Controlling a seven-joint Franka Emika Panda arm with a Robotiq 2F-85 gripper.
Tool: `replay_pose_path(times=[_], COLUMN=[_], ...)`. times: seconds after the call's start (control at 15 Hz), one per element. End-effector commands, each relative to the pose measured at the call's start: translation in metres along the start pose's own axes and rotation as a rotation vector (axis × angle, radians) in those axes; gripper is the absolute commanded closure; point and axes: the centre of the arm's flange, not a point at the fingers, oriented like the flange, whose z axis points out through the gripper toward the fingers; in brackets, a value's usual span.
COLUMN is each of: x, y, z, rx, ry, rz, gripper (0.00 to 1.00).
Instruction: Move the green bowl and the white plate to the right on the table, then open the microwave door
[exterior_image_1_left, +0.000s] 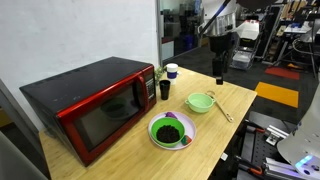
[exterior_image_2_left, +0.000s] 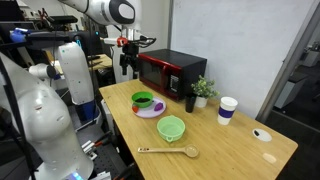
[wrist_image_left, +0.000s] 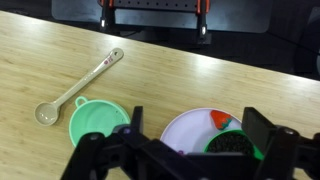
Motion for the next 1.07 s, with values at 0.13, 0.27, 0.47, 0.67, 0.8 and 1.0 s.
replay_pose_path(times=[0.13, 0.27, 0.47, 0.67, 0.8, 1.0], x=[0.044, 0.060, 0.078, 0.094, 0.103, 0.093], y=[0.079, 0.111, 0.151, 0.181, 0.194, 0.189], z=[0.036, 0.050, 0.073, 0.102, 0.119, 0.122], rx=[0.069, 0.084, 0.096, 0.101, 0.094, 0.099], ry=[0.092, 0.122, 0.152, 0.173, 0.181, 0.170], rz=[-0.005, 0.005, 0.017, 0.019, 0.018, 0.041], gripper=[0.00, 0.00, 0.00, 0.00, 0.00, 0.00])
